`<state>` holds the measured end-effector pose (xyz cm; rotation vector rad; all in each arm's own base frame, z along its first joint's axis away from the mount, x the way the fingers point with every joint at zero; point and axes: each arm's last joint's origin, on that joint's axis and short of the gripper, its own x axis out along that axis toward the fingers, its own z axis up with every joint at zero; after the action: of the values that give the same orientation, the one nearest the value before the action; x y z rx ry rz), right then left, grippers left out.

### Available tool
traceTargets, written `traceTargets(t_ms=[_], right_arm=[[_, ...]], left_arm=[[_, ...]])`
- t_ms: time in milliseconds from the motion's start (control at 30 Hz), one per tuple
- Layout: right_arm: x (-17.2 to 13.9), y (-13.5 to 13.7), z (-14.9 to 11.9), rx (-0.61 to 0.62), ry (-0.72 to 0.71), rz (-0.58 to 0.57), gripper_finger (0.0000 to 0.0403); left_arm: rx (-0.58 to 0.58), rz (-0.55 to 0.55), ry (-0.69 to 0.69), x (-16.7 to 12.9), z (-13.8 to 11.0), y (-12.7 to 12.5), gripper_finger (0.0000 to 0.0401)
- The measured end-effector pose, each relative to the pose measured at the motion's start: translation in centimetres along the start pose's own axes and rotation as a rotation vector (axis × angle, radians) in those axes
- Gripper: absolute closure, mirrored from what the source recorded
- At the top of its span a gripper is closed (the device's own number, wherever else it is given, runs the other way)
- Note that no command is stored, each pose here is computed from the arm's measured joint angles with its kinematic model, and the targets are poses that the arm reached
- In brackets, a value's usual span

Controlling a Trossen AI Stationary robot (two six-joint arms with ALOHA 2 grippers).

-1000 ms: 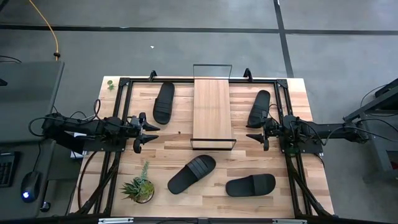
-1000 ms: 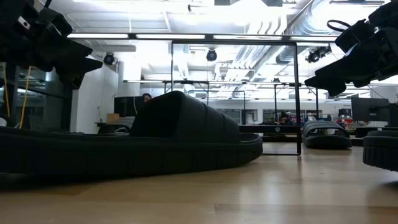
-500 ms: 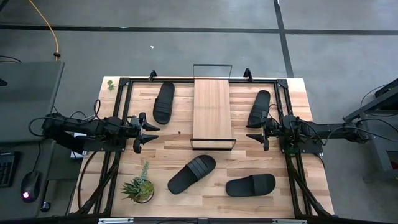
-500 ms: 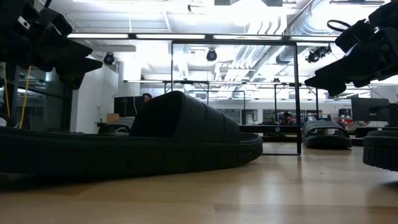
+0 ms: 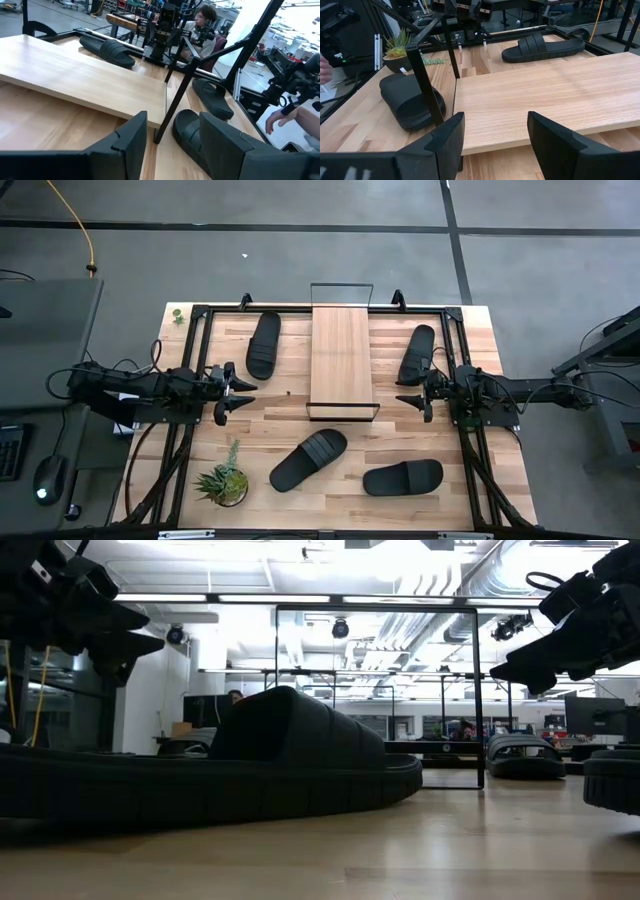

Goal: Pick and place slides into the shelf
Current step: Put the top right black slide on the shelf

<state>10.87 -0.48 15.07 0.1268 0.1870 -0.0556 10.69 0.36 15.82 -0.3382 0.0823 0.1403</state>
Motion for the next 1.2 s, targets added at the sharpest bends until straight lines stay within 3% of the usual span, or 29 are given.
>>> traceTargets(t_ms=[633, 967, 1200], right_arm=[[0.0, 0.0, 0.1, 0.000, -0.006, 0.001, 0.0196], [0.0, 0.0, 0.3, 0.008, -0.030, 0.002, 0.0196], [-0.1, 0.0, 1.4, -0.022, -0.155, -0.061, 0.0196]], left_arm=[[-0.008, 0.000, -0.008, 0.0, 0.1, 0.0, 0.0235], [-0.004, 0.062, -0.032, 0.0, 0.1, 0.2, 0.0235], [-0.039, 0.141, -0.227, -0.2, 1.7, 0.0, 0.0235]])
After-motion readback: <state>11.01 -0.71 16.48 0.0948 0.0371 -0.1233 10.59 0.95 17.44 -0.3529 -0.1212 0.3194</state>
